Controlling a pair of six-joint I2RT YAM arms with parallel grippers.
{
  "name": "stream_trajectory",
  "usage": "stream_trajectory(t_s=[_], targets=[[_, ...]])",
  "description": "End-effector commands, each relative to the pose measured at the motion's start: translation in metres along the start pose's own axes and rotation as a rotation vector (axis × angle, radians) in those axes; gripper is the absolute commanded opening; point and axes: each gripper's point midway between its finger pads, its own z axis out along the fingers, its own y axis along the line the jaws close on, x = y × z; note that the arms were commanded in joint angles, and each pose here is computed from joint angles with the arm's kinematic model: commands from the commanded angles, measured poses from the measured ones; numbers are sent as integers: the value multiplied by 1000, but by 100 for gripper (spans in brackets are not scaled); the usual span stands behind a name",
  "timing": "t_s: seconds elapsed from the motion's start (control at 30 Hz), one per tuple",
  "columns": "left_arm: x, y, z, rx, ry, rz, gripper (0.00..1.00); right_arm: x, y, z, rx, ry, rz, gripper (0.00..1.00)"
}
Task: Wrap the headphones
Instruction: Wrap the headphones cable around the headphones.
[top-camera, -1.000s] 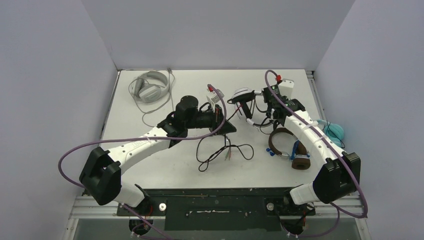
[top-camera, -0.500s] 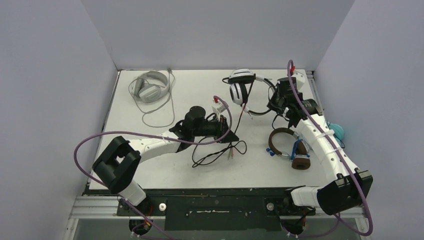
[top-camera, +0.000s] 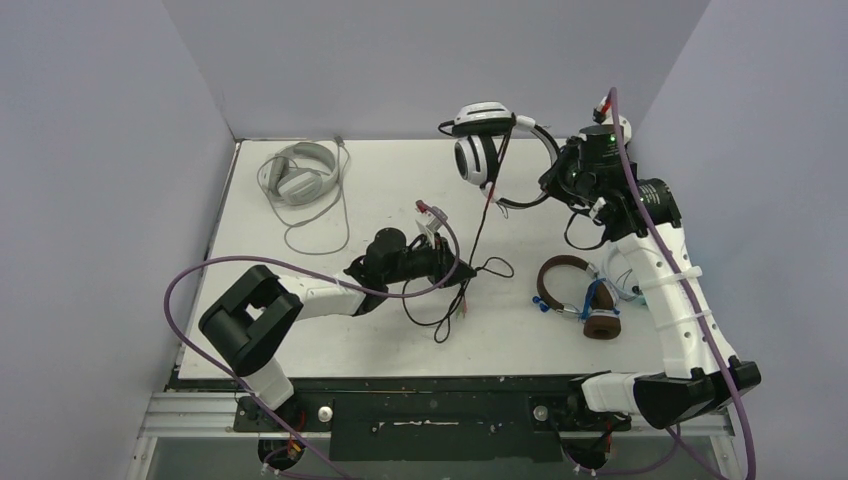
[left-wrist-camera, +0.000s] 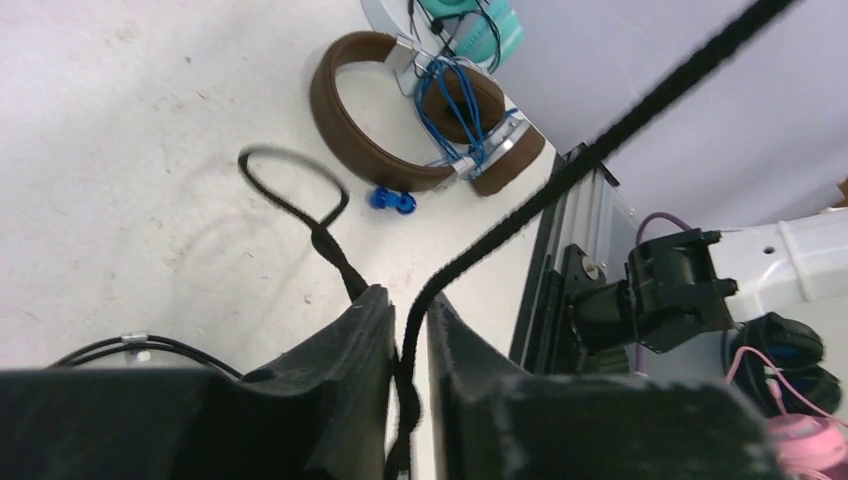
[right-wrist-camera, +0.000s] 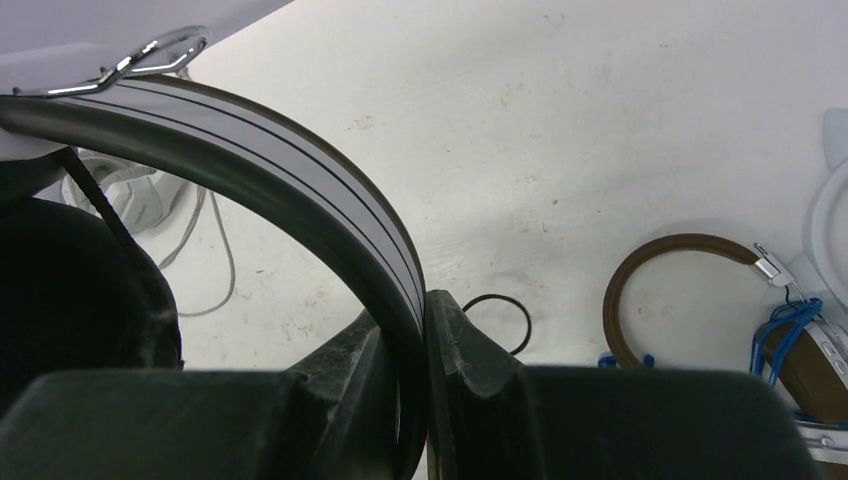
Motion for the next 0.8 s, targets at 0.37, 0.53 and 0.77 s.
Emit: stream_trajectory(t_s=[0.37,0.53,0.77], targets=[[-11,19,5,-67,-127,113,19,-47,18,-51,-41,-105,35,0],[10,43,11,-127,-95,102,25,-64,27,-66,-67,-149,44,0],[36,74,18,-200,-47,86,29,-86,35,-85,-93,-206,59,0]])
